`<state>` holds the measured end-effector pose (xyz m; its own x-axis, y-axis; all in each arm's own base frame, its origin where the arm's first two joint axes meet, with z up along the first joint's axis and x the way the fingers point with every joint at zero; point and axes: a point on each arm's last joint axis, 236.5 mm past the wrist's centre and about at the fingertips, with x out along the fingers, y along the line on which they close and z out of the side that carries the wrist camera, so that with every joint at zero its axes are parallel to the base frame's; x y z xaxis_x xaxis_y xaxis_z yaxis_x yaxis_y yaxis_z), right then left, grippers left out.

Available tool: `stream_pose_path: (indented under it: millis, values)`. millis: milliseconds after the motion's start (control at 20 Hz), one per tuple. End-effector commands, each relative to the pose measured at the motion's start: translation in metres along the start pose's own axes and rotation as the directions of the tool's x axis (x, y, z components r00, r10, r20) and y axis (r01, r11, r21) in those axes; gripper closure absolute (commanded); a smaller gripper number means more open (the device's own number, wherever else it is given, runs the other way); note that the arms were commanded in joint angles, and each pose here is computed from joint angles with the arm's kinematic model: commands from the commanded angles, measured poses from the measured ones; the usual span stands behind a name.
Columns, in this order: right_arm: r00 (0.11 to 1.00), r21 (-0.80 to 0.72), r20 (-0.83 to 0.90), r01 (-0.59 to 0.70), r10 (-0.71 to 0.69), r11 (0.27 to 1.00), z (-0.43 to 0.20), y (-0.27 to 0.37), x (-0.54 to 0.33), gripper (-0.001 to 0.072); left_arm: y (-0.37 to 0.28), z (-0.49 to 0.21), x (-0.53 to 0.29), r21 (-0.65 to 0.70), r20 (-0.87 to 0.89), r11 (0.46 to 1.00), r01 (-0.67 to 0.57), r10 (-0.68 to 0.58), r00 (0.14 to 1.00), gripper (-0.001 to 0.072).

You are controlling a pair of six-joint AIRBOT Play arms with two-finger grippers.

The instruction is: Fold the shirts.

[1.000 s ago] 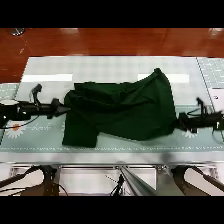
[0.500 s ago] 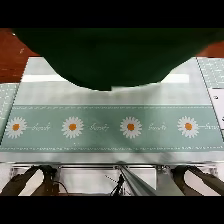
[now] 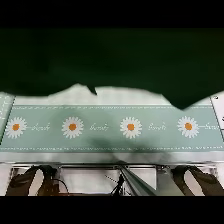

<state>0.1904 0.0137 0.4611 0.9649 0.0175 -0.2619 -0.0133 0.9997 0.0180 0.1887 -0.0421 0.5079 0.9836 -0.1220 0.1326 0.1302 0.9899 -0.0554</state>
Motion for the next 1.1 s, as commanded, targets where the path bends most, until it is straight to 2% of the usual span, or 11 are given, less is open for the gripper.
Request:
stream_pose_path:
  millis: [0, 250, 500, 750, 900, 1050]
  values:
    - [0.999, 0.01, 0.021, 0.043, -0.044, 0.999, -0.011, 0.001, -0.041, 0.0693, 0.031, -0.03, -0.054, 0.095, -0.121, 0.974, -0.206, 0.217, 0.969, 0.0669]
    - [0.971, 0.065, -0.24, 0.016, 0.0, 0.998, -0.074, -0.002, 0.005, 0.0693, 0.047, -0.097, -0.031, 0.064, -0.339, 0.977, -0.202, 0.212, 0.916, 0.0669]
    - [0.887, 0.186, -0.444, -0.048, 0.128, 0.981, -0.169, -0.008, 0.131, 0.0693, 0.069, -0.253, 0.051, -0.133, -0.671, 0.977, -0.167, 0.035, 0.74, 0.0669]
    - [0.79, 0.323, -0.567, -0.05, 0.235, 0.945, -0.276, -0.022, 0.273, 0.0693, 0.094, -0.388, 0.14, -0.292, -0.777, 0.935, -0.203, -0.108, 0.621, 0.0669]
    - [0.753, 0.396, -0.596, -0.027, 0.279, 0.918, -0.311, -0.032, 0.348, 0.0693, 0.091, -0.454, 0.191, -0.314, -0.81, 0.925, -0.214, -0.143, 0.569, 0.0669]
    - [0.708, 0.456, -0.623, -0.018, 0.333, 0.89, -0.334, -0.036, 0.405, 0.0693, 0.075, -0.517, 0.222, -0.352, -0.862, 0.9, -0.258, -0.203, 0.465, 0.0669]
